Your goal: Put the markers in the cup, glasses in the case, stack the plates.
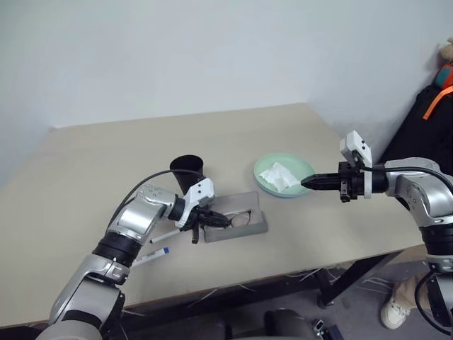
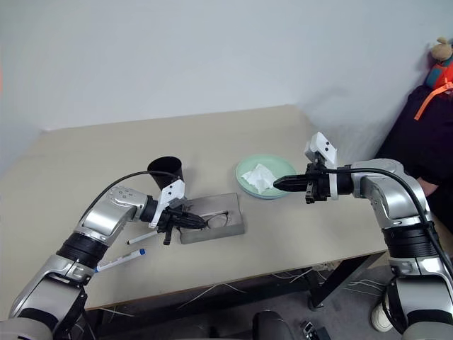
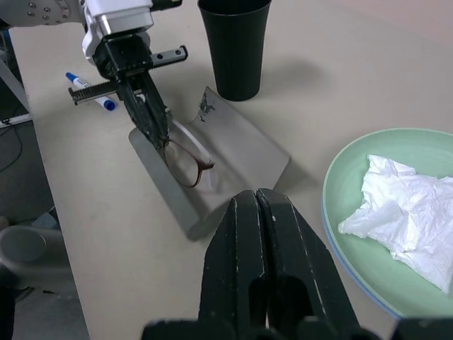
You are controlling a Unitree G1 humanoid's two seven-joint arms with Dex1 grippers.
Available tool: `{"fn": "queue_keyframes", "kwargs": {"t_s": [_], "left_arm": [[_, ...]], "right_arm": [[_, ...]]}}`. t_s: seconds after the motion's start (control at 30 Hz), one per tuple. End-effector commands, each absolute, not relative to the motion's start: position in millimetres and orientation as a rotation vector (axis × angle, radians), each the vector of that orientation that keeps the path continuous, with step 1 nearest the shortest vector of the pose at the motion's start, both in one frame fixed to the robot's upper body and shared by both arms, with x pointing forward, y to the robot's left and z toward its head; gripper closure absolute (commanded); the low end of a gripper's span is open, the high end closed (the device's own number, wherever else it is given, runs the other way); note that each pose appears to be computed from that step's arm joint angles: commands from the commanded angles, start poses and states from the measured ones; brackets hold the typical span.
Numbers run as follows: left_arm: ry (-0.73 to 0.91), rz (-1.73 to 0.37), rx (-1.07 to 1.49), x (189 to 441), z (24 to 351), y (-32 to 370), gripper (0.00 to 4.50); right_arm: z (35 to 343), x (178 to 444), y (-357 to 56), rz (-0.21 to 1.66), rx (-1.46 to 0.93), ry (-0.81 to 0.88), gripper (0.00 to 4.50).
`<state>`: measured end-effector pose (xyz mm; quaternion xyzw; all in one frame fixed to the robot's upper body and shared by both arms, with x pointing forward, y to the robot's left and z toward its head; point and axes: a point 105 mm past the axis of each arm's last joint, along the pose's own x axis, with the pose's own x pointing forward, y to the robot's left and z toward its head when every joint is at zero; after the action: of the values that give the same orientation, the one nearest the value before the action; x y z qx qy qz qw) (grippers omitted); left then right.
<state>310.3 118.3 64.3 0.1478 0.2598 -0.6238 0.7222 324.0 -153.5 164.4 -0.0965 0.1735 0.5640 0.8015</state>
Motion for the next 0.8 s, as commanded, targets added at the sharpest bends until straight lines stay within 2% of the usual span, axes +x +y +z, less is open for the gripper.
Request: {"fn": "queue_keyframes", "kwargs": {"t_s": [0.03, 0.43, 0.8], "left_arm": [[0.564, -1.398, 0.336, 306.6, 67.1, 113.6, 4.48], [0.550, -1.451, 0.258, 298.8, 79.2, 101.5, 4.48], [0.504, -1.405, 0.258, 316.2, 94.8, 103.9, 4.48]], "right_arm": [[177.8, 323.1, -150.7, 1.217, -0.225, 0.315, 4.50], [174.5, 323.1, -148.3, 1.214, -0.221, 0.323, 4.50], [173.8, 323.4, -147.6, 1.210, -0.218, 0.324, 4.50]]}}
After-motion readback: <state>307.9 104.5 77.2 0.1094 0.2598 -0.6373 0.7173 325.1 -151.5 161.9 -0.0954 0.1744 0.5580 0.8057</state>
